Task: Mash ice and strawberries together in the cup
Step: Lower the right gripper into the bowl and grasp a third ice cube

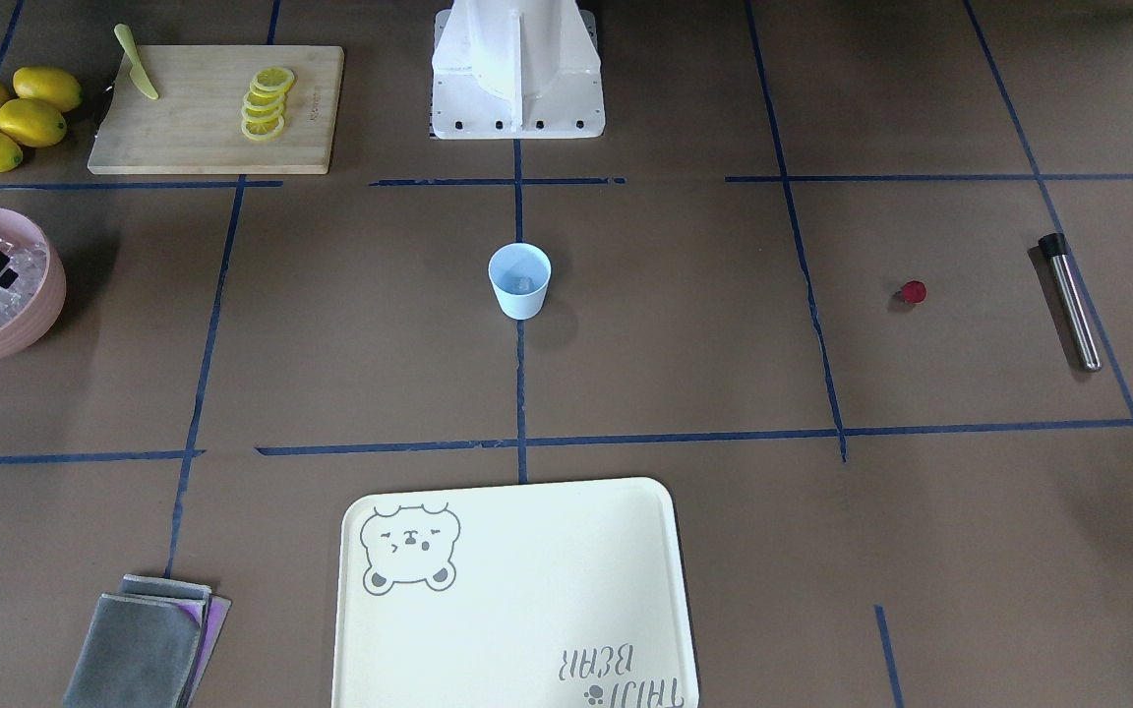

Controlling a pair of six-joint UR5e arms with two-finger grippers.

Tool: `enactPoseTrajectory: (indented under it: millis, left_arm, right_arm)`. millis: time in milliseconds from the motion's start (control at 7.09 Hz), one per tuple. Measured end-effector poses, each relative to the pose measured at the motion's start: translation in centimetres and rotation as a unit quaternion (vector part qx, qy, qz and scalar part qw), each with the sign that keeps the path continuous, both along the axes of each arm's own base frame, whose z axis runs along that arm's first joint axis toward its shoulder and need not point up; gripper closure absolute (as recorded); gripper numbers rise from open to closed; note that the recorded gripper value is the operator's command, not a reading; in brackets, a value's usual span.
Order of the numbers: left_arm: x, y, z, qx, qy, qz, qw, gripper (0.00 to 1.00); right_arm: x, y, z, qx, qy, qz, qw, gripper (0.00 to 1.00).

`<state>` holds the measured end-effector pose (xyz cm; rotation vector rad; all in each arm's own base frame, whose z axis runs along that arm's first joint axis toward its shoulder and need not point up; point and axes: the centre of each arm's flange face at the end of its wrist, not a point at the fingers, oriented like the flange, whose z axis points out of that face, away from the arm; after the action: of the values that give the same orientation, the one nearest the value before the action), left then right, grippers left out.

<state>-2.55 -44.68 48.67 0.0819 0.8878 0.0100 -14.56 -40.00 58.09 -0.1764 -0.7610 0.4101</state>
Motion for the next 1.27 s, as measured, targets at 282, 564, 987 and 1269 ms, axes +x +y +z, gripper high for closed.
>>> enactPoseTrajectory:
  millis: [282,564,987,1269]
  left_arm:
    - [0.0,0.0,0.0,0.000,0.000,0.000,1.0000,0.00]
    - [0.0,0.1,-0.1,0.001,0.000,0.000,1.0000,0.00]
    - [0.0,0.6,-0.6,0.002,0.014,0.001,0.9999,0.00]
    - [0.0,1.2,-0.7,0.000,0.016,0.000,0.9999,0.00]
  right_arm:
    - [-0.3,0.1,0.6,-0.006,0.005,-0.002,1.0000,0.24]
    - [-0.7,0.3,1.1,-0.010,0.008,-0.006,0.9999,0.37]
    - [-0.8,0.4,1.2,-0.012,0.009,-0.007,0.9999,0.98]
    - [-0.9,0.4,1.2,-0.012,0.008,-0.008,0.9999,1.00]
